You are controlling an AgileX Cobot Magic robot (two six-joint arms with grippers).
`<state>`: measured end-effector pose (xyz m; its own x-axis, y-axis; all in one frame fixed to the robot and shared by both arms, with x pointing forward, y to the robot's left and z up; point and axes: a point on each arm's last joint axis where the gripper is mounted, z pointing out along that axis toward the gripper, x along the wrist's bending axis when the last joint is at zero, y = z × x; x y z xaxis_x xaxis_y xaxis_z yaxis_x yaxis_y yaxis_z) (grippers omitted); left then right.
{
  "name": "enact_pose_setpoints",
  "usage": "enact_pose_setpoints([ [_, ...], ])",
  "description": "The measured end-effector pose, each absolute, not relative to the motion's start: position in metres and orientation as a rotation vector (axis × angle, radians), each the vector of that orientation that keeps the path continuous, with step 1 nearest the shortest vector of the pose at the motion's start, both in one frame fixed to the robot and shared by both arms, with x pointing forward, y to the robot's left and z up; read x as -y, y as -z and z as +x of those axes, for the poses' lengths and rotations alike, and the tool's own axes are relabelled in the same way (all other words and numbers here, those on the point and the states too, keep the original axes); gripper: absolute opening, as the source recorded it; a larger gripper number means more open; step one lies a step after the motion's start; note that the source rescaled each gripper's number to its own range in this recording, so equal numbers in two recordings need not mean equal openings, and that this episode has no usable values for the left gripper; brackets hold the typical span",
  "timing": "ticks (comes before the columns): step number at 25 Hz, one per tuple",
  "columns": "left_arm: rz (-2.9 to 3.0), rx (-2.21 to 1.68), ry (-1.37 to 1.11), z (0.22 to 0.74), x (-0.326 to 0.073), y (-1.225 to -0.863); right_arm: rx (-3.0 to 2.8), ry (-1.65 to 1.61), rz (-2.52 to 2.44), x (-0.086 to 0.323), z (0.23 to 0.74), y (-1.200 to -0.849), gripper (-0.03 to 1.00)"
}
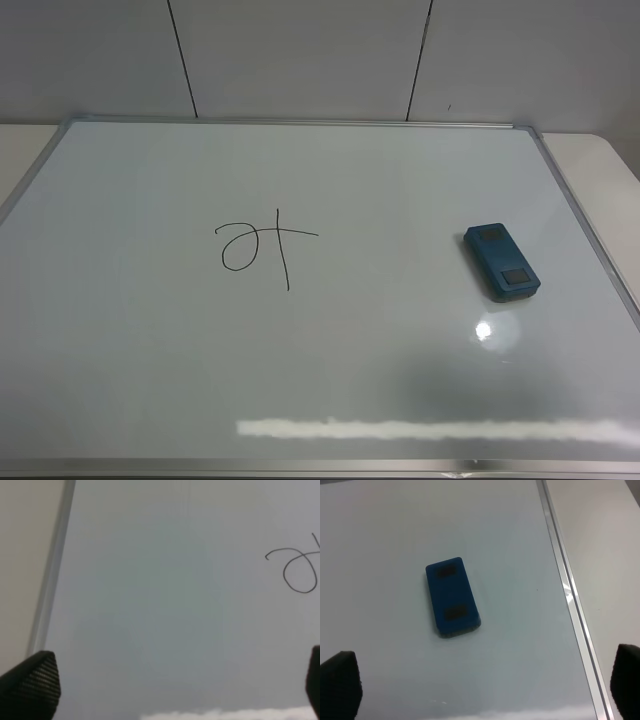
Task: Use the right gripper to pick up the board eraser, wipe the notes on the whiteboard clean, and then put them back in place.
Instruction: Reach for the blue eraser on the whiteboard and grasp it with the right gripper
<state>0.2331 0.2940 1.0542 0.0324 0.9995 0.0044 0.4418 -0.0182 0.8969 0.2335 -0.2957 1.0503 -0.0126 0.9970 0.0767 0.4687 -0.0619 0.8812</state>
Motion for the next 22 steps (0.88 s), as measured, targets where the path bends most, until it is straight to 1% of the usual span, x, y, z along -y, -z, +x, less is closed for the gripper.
enact_pose_setpoints([
  [22, 1.561, -1.507, -0.942, 0.2331, -0.294, -1.0542, -1.555, -1.007, 1.641, 0.2956, 0.2387, -1.0518, 1.0],
])
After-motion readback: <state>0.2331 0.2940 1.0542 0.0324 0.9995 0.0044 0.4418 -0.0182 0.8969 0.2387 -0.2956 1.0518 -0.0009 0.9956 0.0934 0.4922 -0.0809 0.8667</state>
